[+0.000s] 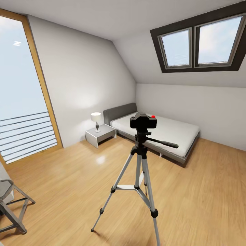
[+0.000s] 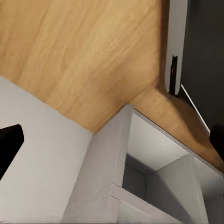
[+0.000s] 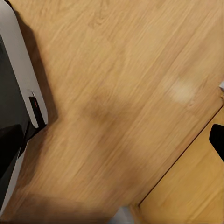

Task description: Attach the digital camera to the camera tripod in the bedroom.

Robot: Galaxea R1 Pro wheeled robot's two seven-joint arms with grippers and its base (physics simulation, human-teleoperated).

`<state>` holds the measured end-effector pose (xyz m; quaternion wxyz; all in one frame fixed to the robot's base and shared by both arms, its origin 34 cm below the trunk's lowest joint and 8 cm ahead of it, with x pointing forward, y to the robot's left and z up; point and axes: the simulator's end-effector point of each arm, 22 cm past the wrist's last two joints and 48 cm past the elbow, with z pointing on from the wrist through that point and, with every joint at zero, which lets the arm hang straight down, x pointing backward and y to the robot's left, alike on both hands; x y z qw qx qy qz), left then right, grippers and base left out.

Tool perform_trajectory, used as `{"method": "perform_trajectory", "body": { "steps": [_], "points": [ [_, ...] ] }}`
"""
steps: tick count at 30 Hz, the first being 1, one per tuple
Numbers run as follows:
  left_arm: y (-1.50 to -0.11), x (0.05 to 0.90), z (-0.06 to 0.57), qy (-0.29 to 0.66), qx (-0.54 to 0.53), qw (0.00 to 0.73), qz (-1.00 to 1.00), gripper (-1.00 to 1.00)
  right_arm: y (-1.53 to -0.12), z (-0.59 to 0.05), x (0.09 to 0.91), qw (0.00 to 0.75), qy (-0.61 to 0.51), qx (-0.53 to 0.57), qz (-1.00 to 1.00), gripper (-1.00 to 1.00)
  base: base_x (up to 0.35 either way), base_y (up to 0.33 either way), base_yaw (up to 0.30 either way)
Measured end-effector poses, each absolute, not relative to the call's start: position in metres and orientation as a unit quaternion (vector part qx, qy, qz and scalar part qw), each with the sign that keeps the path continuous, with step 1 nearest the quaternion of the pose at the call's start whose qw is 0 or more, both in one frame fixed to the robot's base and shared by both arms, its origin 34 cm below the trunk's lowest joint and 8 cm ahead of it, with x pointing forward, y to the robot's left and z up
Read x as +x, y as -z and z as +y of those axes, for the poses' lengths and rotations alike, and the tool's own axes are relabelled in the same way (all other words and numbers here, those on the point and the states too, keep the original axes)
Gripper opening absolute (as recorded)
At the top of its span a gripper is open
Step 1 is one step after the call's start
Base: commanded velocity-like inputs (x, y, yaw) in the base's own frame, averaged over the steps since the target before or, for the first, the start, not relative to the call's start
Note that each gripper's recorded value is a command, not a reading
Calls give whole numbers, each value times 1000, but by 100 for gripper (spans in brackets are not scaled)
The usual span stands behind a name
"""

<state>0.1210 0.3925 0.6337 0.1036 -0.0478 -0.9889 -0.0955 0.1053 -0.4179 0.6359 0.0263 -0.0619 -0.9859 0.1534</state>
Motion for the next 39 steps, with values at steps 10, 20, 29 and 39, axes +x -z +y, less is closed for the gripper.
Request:
{"method": "perform_trajectory", "body": {
  "steps": [10,20,29,39],
  "points": [
    [-635,107,400,95,0,107,-990,100,-634,-410,103,26,-148,-62,-987,100,0,0,0],
    [-633,109,393,87,52,95,-990,100,-634,-409,110,12,-148,-63,-987,100,0,0,0],
    [-632,119,393,87,57,74,-992,100,-634,-412,129,-29,-151,-62,-986,100,0,0,0],
    [-630,121,388,84,57,70,-992,100,-635,-412,134,-42,-151,-61,-986,100,0,0,0]
  ]
}}
